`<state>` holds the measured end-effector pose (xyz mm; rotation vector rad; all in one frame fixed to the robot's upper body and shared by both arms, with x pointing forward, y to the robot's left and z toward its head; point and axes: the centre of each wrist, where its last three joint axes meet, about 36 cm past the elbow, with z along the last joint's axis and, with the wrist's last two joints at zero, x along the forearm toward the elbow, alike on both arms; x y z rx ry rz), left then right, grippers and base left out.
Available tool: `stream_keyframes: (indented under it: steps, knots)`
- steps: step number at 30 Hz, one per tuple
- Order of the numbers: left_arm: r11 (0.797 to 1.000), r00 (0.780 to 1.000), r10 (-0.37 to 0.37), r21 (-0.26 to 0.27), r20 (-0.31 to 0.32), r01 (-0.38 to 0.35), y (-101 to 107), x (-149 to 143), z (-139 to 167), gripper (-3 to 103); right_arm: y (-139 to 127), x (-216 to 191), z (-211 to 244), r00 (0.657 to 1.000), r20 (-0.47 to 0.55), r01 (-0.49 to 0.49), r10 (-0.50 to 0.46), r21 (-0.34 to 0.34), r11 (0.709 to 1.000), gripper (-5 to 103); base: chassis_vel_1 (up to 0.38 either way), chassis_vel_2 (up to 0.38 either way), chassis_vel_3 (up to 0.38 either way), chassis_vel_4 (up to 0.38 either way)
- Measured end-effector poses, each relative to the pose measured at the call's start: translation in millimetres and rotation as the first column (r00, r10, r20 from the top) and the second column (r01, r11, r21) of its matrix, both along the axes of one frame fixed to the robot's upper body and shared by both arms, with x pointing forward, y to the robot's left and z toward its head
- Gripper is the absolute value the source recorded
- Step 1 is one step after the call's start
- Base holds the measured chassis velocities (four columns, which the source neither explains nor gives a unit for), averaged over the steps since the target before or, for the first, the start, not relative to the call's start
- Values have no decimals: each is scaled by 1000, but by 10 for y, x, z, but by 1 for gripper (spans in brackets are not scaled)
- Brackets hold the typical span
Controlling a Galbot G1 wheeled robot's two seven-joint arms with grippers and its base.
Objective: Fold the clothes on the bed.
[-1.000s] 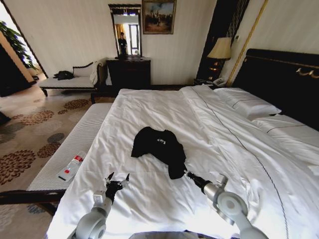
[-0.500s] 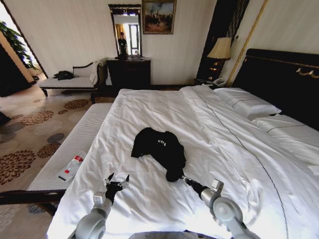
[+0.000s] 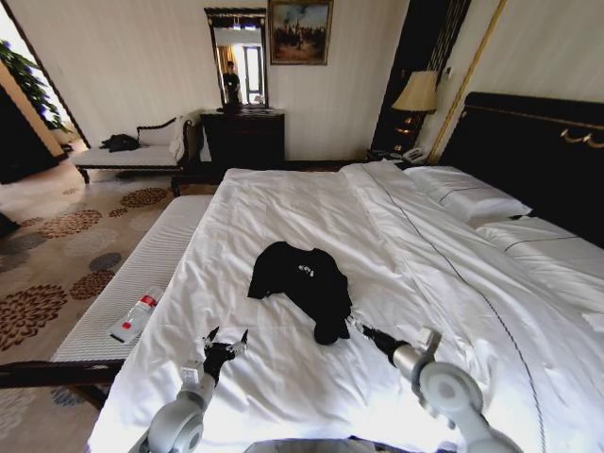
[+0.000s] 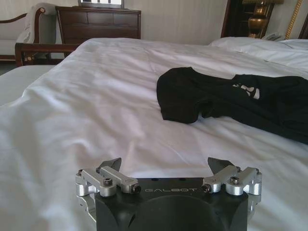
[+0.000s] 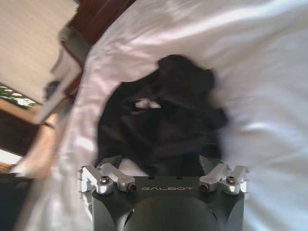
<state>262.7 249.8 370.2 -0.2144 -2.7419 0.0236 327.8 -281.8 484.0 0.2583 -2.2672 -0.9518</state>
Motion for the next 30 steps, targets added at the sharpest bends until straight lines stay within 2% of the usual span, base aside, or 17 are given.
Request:
stream_keyframes:
  steps: [1,4,11,21,25,28,30]
  knots:
    - [1000,1000,-4,3,-5,4,-8,18,-8,100,42,183,48,999,-20,-24,25,60,998,99,0,0,0,0]
    - [1000,1000,-12,2,-11,12,-33,55,-13,100,30,276,-50,997,-72,1,5,87,996,102,0,0,0,0]
    - [1000,1000,-8,6,-16,8,-22,60,-25,100,22,388,-256,993,-113,40,-28,103,994,99,0,0,0,0]
    - [1000,1000,-6,11,-19,6,-8,79,-17,100,-188,728,-479,985,-139,114,-99,105,988,97,0,0,0,0]
    - [1000,1000,-4,12,-20,5,1,83,-15,100,-240,847,-536,982,-146,139,-122,109,984,90,0,0,0,0]
    - [1000,1000,-2,10,-17,2,3,98,-8,100,-269,863,-591,979,-156,148,-132,99,984,74,0,0,0,0]
    - [1000,1000,-2,10,-17,2,3,101,-8,100,-275,863,-609,978,-158,150,-134,95,984,74,0,0,0,0]
